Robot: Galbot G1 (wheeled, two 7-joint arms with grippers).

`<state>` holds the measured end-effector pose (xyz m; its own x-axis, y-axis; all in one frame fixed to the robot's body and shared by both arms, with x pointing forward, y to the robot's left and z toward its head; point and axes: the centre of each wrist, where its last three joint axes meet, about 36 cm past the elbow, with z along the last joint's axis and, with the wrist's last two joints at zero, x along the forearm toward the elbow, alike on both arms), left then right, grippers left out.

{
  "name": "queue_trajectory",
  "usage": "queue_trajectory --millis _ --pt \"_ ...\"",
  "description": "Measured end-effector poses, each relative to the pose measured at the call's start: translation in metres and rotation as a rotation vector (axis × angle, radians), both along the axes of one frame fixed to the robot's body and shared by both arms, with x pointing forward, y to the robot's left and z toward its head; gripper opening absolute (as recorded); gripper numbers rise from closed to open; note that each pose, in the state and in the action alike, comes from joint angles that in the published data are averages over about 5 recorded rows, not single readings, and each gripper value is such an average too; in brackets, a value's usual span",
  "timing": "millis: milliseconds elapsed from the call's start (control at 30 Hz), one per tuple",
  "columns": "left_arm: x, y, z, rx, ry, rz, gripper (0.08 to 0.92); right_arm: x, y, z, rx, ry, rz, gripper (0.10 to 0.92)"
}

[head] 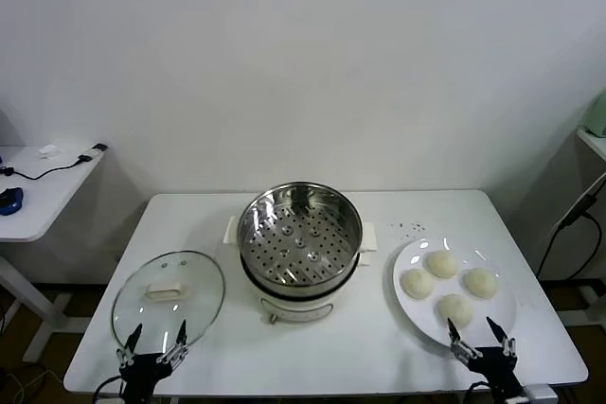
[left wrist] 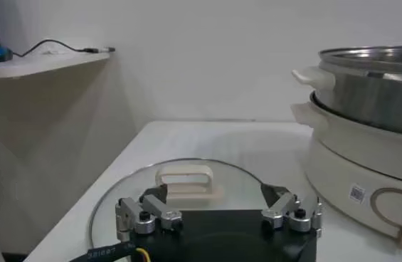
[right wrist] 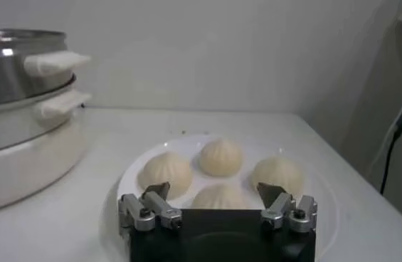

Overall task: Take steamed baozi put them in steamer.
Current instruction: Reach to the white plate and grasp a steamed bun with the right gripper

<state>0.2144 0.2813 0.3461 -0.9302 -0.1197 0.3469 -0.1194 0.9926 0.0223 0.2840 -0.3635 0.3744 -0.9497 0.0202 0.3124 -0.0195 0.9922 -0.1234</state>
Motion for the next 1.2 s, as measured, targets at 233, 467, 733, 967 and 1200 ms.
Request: queue_trajectory --millis 233,467,733,967,1200 --pt "0.004 -0.004 0.000 -0.004 -0.009 -0.010 0.823 0.085 -0.032 0.039 -0.137 -0.052 0.128 0.823" --pt "0.008 -0.009 -0.002 -0.011 -0.019 -0.020 0.823 0.189 -0.064 0.094 -0.385 -0.022 0.483 0.823" --pt "0.009 -0.018 -0.005 -0.027 -0.017 -0.026 0.823 0.266 -0.090 0.137 -0.631 0.218 0.961 0.823" --pt "0.009 -0.024 -0.008 -0.036 -0.011 -0.027 0.823 0.310 -0.098 0.171 -0.775 0.473 1.189 0.823" --pt "0.011 -0.025 -0.011 -0.038 -0.012 -0.018 0.823 0.333 -0.093 0.161 -0.826 0.717 1.280 0.823"
